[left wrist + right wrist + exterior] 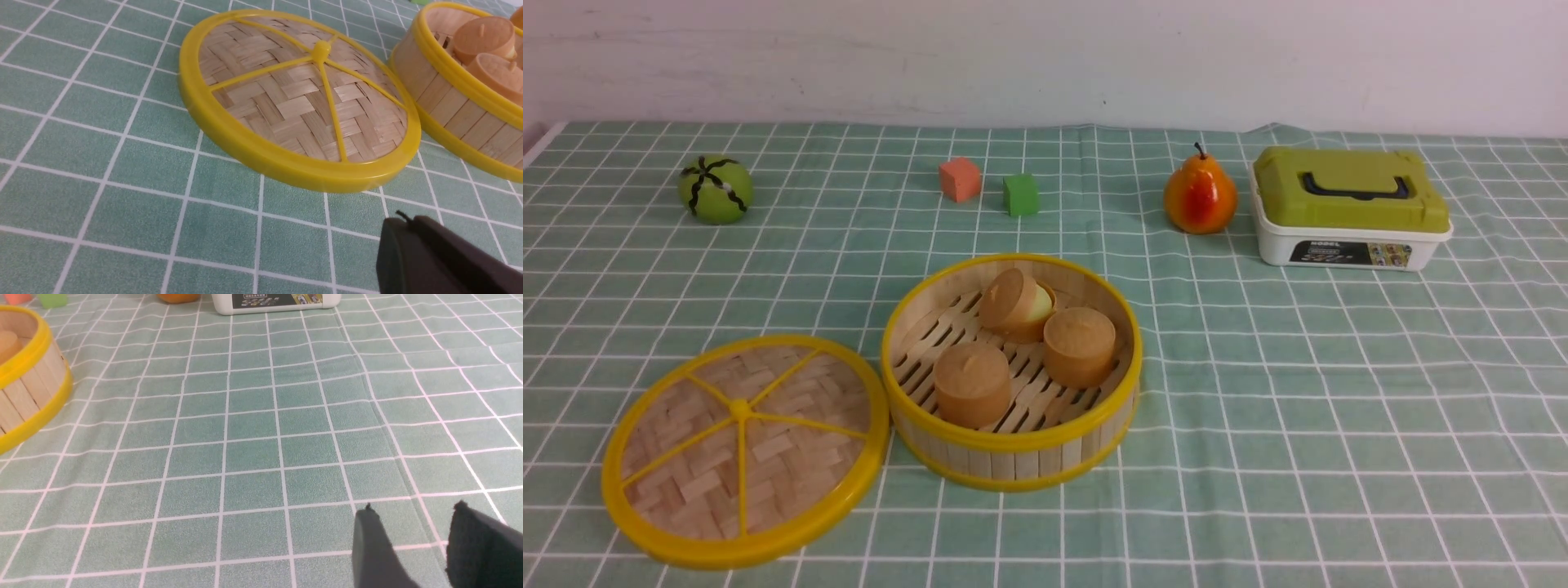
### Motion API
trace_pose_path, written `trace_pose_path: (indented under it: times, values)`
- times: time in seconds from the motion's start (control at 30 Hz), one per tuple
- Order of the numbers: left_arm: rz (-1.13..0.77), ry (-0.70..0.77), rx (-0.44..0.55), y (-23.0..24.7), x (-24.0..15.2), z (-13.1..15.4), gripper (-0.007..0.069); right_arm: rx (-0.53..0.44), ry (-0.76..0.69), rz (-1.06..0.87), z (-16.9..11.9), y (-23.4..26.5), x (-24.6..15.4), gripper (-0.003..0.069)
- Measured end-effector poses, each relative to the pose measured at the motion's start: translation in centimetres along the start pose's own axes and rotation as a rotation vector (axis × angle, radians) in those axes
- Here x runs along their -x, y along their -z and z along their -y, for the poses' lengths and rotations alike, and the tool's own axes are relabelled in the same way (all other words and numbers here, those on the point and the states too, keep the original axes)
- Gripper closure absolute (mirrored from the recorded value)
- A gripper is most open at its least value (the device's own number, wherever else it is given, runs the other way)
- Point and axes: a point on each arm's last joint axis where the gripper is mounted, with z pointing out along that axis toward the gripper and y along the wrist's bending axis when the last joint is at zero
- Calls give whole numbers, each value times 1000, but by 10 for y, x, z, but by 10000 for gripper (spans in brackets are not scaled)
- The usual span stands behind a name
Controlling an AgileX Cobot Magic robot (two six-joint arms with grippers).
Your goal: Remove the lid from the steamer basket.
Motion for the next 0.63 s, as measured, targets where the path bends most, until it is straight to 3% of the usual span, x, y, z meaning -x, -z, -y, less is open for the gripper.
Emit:
trace_pose_path:
  times: [0.63]
  values:
    - [0, 0, 0, 0, 0, 0, 609, 0, 0, 0, 0, 0, 0, 418]
